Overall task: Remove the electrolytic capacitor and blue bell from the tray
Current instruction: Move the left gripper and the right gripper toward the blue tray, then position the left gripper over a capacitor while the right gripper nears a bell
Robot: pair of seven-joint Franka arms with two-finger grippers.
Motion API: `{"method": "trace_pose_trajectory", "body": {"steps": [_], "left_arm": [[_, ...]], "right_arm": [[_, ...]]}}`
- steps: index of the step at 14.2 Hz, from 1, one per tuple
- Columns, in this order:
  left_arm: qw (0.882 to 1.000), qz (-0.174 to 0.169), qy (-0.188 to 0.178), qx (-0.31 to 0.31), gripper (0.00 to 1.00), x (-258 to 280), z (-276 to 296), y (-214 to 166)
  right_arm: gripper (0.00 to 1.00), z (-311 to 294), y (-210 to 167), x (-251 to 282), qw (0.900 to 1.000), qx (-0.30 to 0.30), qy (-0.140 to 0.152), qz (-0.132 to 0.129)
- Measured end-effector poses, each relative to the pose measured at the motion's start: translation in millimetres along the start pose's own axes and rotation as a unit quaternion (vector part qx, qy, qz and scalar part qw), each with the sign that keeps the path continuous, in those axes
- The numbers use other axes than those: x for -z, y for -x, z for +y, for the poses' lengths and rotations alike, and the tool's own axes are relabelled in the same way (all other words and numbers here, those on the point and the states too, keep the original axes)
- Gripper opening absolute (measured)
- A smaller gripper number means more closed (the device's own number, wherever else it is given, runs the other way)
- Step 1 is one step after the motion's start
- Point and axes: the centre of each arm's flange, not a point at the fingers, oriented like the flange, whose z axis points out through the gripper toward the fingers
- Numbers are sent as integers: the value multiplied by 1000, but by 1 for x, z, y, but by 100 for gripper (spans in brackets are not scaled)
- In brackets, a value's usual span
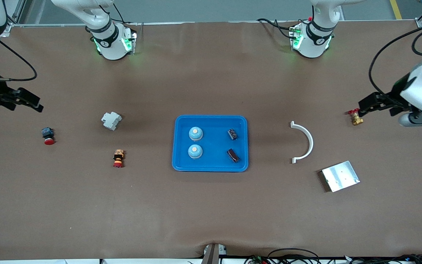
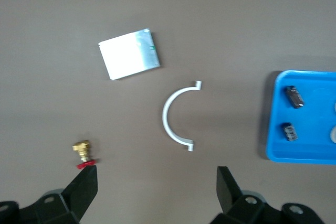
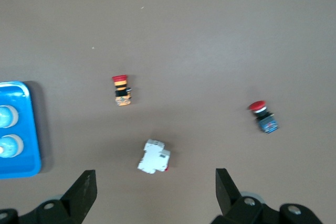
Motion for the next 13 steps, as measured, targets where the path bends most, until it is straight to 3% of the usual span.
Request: {"method": "trace_pose_trajectory", "body": {"steps": [6, 13], "left_arm": [[1000, -12, 14, -5, 100, -7, 111, 29], [998, -51, 26, 15, 100, -75, 243, 56]], "right_arm": [[100, -90, 19, -36, 999, -42, 0, -22], [100, -227, 56, -96, 994, -108, 11, -20]]}}
